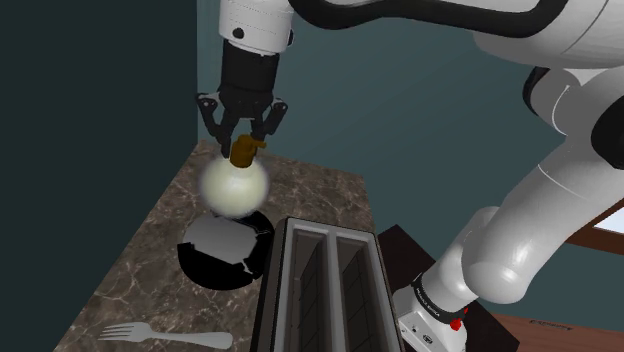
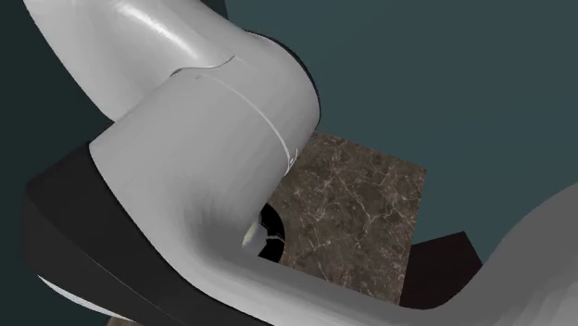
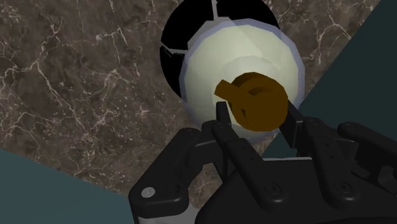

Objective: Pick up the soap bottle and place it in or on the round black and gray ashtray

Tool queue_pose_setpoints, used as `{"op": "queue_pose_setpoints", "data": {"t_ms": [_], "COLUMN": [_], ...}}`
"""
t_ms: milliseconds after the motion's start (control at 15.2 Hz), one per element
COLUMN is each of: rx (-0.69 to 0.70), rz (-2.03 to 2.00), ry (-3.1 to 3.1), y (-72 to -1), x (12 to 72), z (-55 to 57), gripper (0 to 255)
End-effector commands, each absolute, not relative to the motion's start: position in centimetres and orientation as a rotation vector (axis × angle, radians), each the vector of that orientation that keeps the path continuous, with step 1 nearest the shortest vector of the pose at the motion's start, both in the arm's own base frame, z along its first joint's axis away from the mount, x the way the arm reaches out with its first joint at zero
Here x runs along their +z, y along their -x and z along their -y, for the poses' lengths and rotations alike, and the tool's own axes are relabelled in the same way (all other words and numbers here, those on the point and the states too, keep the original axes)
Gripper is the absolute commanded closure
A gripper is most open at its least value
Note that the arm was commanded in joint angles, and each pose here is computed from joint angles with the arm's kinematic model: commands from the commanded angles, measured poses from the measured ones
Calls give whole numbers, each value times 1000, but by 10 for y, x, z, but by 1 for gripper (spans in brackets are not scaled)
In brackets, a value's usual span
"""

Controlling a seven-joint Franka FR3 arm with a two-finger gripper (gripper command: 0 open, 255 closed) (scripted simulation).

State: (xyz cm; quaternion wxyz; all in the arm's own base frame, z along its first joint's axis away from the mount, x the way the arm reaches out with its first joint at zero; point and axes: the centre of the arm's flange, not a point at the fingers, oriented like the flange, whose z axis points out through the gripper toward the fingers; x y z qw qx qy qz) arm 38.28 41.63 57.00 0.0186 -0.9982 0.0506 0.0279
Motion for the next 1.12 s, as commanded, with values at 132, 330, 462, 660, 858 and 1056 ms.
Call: {"op": "queue_pose_setpoints", "data": {"t_ms": [132,330,462,660,858,1056], "rx": [85,85,85,85,85,85], "rz": [-157,-157,-157,-157,-157,-157], "ry": [3099,3099,3099,3099,3099,3099], "y": [-382,-382,-382,-382,-382,-382], "x": [549,533,523,507,491,486], "z": [-416,-416,-416,-416,-416,-416], "gripper": [255,255,255,255,255,255]}}
